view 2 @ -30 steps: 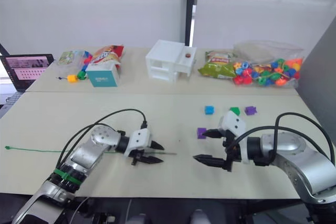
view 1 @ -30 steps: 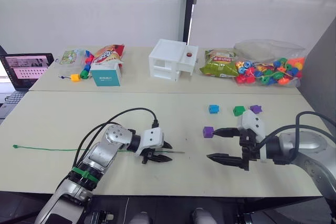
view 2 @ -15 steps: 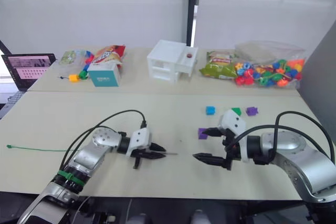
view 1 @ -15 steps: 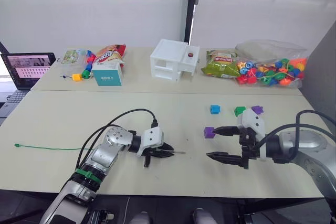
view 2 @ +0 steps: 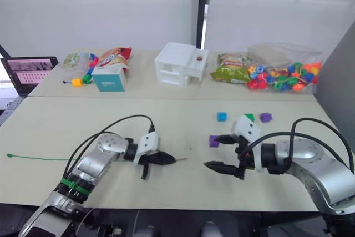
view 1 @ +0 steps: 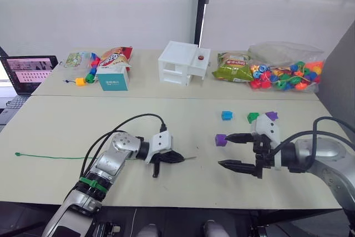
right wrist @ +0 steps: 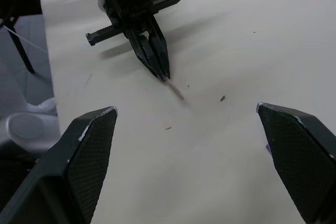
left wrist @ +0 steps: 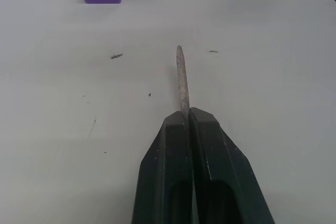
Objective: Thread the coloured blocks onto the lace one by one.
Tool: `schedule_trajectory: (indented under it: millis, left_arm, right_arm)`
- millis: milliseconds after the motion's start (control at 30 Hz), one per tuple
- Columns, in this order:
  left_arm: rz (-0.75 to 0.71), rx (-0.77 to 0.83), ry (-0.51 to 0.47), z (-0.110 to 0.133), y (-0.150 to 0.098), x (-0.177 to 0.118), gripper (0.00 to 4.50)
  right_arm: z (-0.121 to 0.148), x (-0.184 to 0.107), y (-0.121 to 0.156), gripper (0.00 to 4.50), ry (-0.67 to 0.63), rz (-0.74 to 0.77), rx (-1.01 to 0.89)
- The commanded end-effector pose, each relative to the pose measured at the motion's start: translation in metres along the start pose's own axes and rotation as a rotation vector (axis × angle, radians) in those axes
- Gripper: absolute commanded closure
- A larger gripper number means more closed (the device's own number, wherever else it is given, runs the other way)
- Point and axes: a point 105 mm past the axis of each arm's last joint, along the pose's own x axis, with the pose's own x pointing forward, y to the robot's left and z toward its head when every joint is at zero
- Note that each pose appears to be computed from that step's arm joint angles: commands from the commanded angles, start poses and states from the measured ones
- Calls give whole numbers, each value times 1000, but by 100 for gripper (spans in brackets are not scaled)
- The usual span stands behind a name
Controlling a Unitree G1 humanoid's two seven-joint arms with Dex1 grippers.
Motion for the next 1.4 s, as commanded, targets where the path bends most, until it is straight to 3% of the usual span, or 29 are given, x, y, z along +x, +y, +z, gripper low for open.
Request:
schedule_trajectory:
  millis: [33, 333, 467, 633, 733, 867, 1033, 1233, 1400]
  left_arm:
    - [19, 46, -62, 30, 7, -10, 448]
    - [43, 46, -77, 45, 9, -4, 448]
    - [29, 31, -89, 49, 7, -2, 448]
    - [-14, 34, -91, 50, 1, 2, 448]
    - [-32, 35, -88, 50, -3, 4, 448]
    - [-51, 36, -90, 50, -10, 2, 448]
    - [-23, 15, -77, 47, -14, -5, 448]
    - [11, 18, -65, 47, -21, -11, 448]
    - [39, 1, -57, 46, -25, -14, 448]
  right_arm:
    - [12, -18, 0, 0, -90, -70, 18]
    - [-13, -68, -26, 0, -314, -483, 167]
    - [-44, -94, -28, 0, -316, -682, 185]
    - [-76, -105, -28, 0, -328, -854, 229]
    - [-78, -108, -38, 0, -347, -940, 209]
    - [-74, -114, -60, 0, -344, -1011, 176]
    - [-80, -115, -111, 0, -187, -1109, 176]
    - [-60, -99, -163, 0, -187, -1011, 182]
    - [-62, -94, -191, 0, -129, -986, 200]
